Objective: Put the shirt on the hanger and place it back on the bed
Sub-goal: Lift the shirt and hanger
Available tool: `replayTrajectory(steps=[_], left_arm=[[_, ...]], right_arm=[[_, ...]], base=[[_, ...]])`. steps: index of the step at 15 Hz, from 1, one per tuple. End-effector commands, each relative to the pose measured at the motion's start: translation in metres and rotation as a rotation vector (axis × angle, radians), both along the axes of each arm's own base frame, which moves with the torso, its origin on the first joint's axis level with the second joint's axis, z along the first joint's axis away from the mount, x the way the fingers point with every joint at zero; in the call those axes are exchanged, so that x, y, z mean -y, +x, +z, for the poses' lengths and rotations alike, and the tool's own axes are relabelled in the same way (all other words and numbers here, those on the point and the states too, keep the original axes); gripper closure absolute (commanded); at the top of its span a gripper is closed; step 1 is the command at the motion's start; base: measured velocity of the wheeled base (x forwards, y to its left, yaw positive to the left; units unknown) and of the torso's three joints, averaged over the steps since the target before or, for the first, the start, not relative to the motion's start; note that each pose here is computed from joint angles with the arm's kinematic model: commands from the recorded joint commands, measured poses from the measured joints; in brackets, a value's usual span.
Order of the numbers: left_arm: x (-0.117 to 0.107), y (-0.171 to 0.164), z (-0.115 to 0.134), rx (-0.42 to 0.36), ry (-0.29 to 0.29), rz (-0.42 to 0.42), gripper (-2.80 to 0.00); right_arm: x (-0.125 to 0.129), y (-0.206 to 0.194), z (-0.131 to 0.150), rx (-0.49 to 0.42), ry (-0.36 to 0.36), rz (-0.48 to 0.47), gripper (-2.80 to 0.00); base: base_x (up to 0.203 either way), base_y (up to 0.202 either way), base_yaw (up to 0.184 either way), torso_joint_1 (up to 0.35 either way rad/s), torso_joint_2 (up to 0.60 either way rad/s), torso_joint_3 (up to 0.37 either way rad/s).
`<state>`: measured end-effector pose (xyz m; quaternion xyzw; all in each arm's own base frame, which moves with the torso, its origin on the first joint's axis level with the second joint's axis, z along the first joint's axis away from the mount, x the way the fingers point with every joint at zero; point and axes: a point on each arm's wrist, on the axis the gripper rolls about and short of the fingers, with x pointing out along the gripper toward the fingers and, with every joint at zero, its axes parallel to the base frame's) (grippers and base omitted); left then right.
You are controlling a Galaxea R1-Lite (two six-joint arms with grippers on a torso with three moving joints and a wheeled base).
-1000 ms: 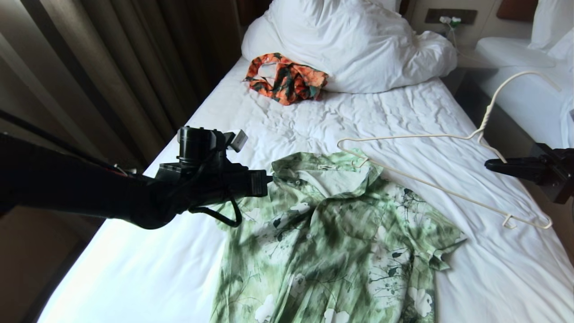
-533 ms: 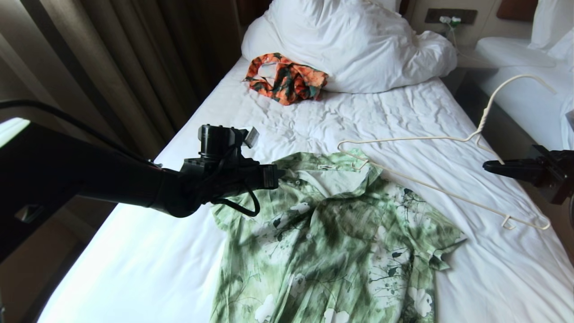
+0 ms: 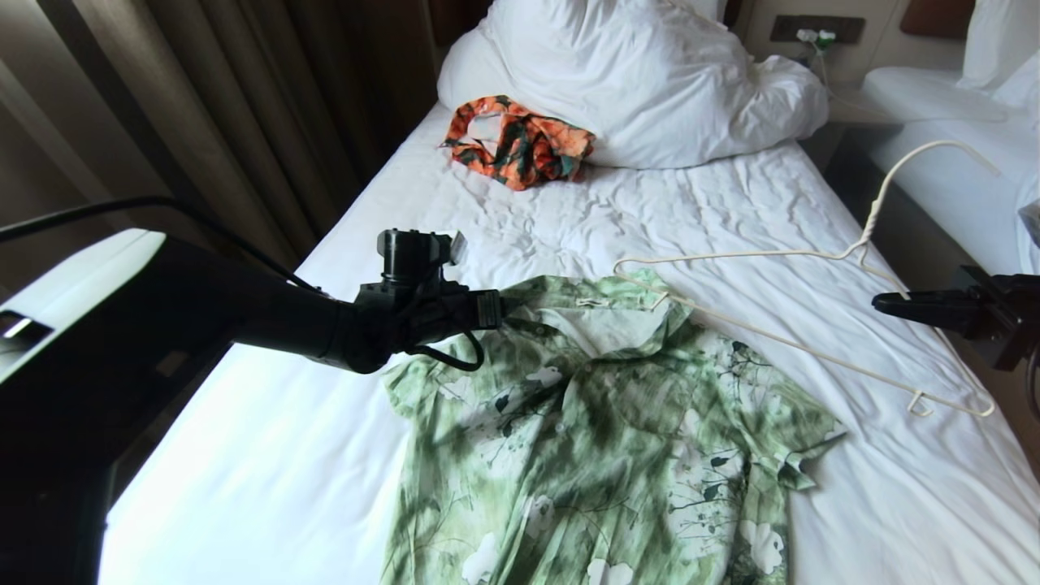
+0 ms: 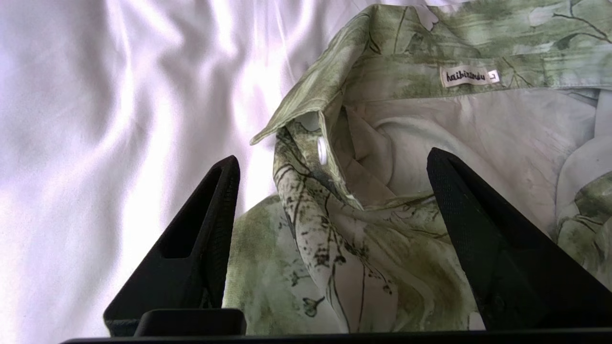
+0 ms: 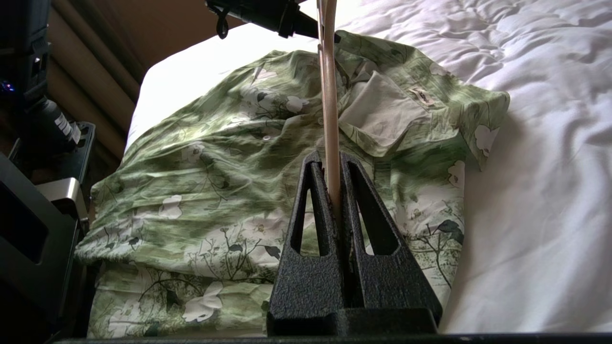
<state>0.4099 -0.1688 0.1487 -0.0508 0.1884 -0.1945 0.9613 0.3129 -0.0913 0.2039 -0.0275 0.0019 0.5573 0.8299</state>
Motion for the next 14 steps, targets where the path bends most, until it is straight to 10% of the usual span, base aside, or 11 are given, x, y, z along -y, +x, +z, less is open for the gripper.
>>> replayTrajectory(steps=[1, 12, 13, 14], left_arm=[[0.0, 0.009, -0.006, -0.003, -0.001, 0.008, -2.8], [0.016, 0.026, -0.027, -0.008, 0.008, 0.017, -2.8], [0.017, 0.025, -0.028, -0.009, 0.008, 0.015, -2.03], [0.018, 0.026, -0.03, -0.013, 0.01, 0.015, 0.0]], right_arm=[[0.001, 0.001, -0.001, 0.002, 0.005, 0.005, 0.0], [0.001, 0.002, -0.001, 0.003, 0.005, 0.005, 0.0], [0.002, 0.002, -0.002, 0.002, 0.005, 0.003, 0.0], [0.002, 0.002, -0.002, 0.001, 0.006, 0.003, 0.0]], base=[[0.0, 0.0, 0.0, 0.0, 0.0, 0.0], [0.0, 0.0, 0.0, 0.0, 0.0, 0.0], [0.0, 0.0, 0.0, 0.0, 0.0, 0.0], [0.0, 0.0, 0.0, 0.0, 0.0, 0.0]])
